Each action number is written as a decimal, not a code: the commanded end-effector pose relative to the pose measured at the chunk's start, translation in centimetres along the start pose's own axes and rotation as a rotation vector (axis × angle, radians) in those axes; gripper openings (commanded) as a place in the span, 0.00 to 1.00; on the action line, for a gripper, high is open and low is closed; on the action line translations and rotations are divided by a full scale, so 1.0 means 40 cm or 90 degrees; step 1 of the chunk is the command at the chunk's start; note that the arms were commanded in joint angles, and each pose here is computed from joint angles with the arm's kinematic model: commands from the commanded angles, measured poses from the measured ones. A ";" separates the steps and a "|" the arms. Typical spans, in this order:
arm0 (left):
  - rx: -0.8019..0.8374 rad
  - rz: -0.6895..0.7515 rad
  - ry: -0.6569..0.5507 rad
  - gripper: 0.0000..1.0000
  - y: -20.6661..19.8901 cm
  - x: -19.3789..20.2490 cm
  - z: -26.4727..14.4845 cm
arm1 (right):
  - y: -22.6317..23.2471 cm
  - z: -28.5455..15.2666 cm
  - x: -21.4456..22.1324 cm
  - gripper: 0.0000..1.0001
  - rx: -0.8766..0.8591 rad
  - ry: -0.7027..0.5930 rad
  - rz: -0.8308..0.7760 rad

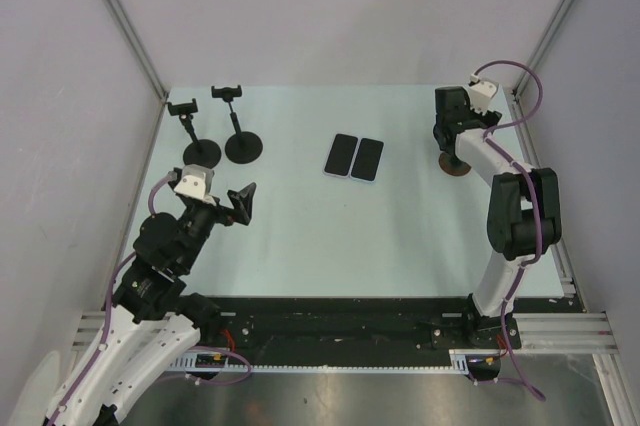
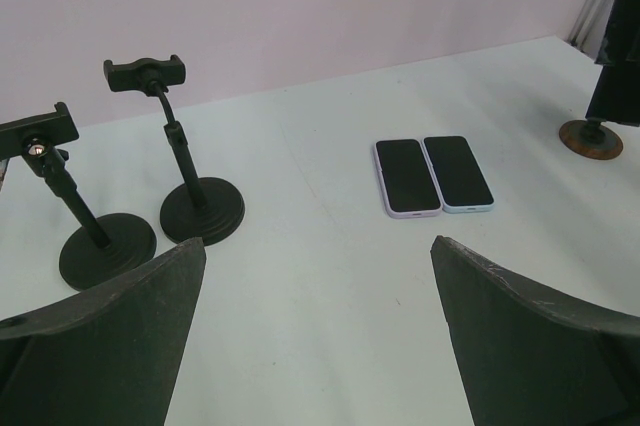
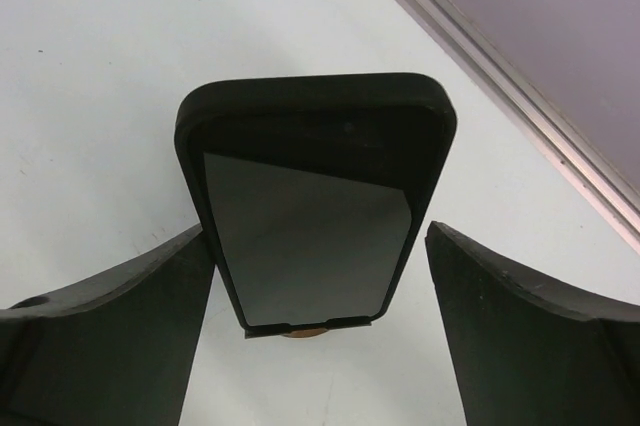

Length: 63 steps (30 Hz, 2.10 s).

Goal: Remove the phone from the phone stand

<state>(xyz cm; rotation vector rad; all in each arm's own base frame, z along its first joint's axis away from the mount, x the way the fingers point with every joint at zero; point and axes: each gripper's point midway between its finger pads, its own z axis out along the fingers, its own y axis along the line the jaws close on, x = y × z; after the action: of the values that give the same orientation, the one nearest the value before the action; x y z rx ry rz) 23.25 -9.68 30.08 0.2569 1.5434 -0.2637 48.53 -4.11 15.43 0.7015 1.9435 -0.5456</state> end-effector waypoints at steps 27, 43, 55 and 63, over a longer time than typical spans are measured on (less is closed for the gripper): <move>0.011 0.003 -0.017 1.00 -0.005 -0.015 -0.001 | 0.010 -0.170 -0.162 0.23 -0.107 -0.081 0.005; 0.013 0.001 -0.018 1.00 -0.006 -0.017 -0.002 | 0.218 -0.316 -0.008 0.18 -0.338 0.125 -0.097; 0.010 0.003 -0.016 1.00 -0.004 -0.014 -0.002 | 0.348 -0.267 0.235 0.21 -0.361 0.305 -0.196; 0.011 0.004 -0.016 1.00 -0.005 -0.014 -0.002 | 0.354 -0.198 0.301 0.24 -0.342 0.351 -0.181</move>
<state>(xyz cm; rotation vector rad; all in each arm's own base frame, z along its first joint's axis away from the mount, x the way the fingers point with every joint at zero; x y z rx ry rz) 23.18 -9.75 30.10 0.2607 1.5415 -0.2688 46.95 14.41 5.23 0.1789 2.6246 -0.0205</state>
